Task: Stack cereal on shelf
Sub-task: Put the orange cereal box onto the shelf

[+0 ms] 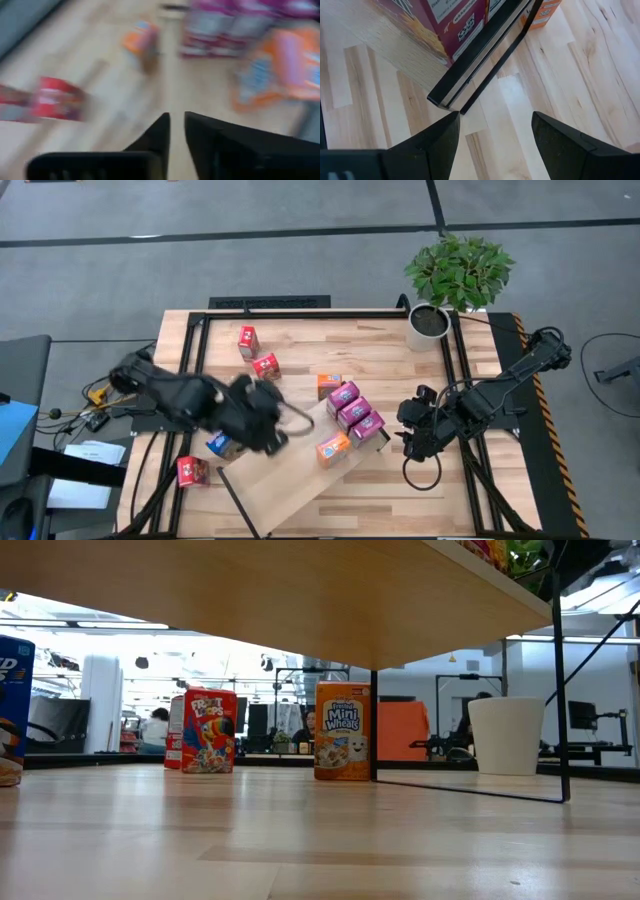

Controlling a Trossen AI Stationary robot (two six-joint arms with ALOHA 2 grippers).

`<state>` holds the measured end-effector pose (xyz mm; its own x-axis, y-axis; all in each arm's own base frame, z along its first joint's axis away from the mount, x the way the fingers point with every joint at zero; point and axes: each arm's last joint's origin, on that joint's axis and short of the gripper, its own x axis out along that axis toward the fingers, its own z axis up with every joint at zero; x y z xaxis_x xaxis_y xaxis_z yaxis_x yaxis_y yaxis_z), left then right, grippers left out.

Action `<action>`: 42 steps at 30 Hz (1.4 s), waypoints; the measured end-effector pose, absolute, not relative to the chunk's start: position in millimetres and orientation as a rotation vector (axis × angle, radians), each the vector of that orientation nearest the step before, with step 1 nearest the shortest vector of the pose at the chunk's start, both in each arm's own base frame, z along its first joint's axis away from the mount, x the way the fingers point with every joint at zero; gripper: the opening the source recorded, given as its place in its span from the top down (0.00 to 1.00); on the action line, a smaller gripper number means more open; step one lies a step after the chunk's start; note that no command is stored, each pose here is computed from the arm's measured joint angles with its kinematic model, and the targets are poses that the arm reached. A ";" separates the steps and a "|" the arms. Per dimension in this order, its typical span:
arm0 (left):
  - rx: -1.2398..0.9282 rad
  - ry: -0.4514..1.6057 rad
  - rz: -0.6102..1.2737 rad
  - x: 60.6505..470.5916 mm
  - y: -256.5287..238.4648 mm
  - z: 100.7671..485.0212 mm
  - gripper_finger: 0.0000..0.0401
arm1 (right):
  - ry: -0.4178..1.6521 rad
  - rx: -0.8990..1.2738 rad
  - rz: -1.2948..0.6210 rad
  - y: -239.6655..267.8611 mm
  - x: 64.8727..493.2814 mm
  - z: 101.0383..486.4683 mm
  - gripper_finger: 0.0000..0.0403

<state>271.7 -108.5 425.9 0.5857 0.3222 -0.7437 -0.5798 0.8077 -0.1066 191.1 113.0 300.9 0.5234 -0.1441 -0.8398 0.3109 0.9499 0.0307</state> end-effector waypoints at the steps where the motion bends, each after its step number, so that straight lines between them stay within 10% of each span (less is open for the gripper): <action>1: -0.343 0.786 0.572 267.2 -98.6 428.9 0.82 | 0.985 0.177 -0.272 112.8 191.2 300.9 0.32; 13: -0.124 1.081 0.733 279.5 -11.1 382.2 0.34 | 0.988 0.163 -0.269 112.4 191.0 300.8 0.32; 42: 0.127 0.611 0.054 317.3 74.5 272.6 0.35 | 0.934 0.403 -0.563 56.8 215.2 301.2 0.32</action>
